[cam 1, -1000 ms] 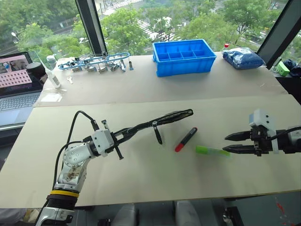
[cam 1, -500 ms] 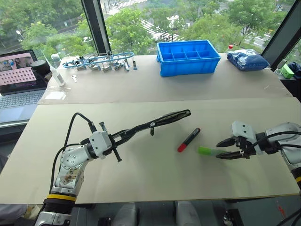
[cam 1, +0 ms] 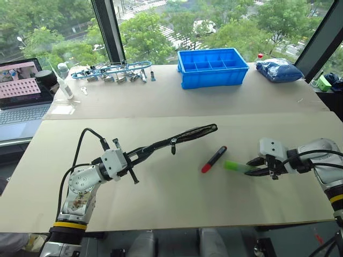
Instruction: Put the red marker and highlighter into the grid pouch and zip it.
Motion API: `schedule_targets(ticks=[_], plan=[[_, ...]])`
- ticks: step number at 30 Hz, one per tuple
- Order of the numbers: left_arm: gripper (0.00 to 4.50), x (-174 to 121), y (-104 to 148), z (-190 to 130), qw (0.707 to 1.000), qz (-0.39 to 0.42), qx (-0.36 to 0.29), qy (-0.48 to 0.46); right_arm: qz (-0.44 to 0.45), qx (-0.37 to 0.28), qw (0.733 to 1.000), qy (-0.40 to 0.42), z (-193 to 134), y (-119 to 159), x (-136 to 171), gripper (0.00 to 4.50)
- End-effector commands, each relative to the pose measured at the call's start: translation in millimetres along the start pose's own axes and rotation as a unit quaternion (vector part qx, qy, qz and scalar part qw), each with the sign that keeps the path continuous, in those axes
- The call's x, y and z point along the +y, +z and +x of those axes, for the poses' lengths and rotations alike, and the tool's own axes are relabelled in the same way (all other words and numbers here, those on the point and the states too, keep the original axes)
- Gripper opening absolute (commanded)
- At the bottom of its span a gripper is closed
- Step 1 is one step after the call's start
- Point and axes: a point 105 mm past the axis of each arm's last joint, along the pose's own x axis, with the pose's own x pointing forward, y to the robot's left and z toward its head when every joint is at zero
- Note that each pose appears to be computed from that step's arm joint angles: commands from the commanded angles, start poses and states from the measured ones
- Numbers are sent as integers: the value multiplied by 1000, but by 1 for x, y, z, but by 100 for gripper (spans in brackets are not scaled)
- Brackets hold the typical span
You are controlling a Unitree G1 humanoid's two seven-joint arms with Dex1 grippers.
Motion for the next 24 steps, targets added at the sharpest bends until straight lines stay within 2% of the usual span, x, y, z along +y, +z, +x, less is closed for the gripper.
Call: schedule_targets(ticks=[1, 3, 5, 6, 8, 17, 24], plan=[[0, 8, 8, 2, 1000, 15, -13, 6, -3, -30, 999, -24, -11, 14, -8, 100], [0, 7, 6, 2, 1000, 13, -12, 4, -6, -64, 997, -41, -25, 34, -17, 100], [0, 7, 5, 2, 1000, 11, -11, 0, -27, -130, 990, -39, -48, 74, -20, 100], [0, 7, 4, 2, 1000, 10, -10, -2, -63, -145, 987, -32, -59, 94, -16, 100], [0, 6, 3, 2, 1000, 9, -8, -4, -110, -145, 983, -25, -67, 113, -9, 100], [0, 0, -2, 6, 1000, 11, -8, -19, -178, -113, 976, -62, -42, 143, -9, 100], [0, -4, -4, 10, 1000, 13, -9, -26, -190, -87, 975, -72, -27, 142, -15, 100]])
